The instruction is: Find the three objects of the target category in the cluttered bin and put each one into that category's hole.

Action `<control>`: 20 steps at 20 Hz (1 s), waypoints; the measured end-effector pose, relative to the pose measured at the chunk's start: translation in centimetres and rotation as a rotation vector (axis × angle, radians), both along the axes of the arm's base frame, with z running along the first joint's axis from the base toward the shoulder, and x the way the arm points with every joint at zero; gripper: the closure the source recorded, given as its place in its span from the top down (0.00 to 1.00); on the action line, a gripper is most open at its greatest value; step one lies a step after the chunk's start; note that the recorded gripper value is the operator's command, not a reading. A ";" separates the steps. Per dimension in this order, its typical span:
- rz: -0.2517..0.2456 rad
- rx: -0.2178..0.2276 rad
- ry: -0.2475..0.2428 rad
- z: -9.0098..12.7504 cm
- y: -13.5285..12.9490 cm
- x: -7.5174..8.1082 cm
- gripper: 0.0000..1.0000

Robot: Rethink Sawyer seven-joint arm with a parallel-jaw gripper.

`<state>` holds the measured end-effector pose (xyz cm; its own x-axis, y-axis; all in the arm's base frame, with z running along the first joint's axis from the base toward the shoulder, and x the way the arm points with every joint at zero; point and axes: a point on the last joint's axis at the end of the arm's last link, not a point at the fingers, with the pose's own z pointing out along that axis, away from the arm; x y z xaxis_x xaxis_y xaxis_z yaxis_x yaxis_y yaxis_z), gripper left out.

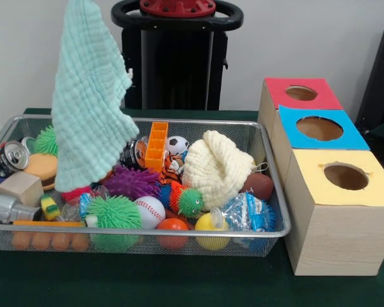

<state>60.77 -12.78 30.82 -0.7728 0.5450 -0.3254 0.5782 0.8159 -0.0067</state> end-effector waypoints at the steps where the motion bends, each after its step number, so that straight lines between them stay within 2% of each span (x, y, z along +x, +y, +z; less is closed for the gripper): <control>1: -0.002 0.001 0.000 0.0 -0.2 0.0 0.00; 8: -0.022 0.014 0.006 -0.6 -2.1 -0.2 0.00; 20: -0.004 0.019 0.055 -4.2 -5.2 -0.9 0.00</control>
<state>59.86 -18.00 26.59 -0.7869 0.5541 -0.2715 0.5809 0.8137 -0.0230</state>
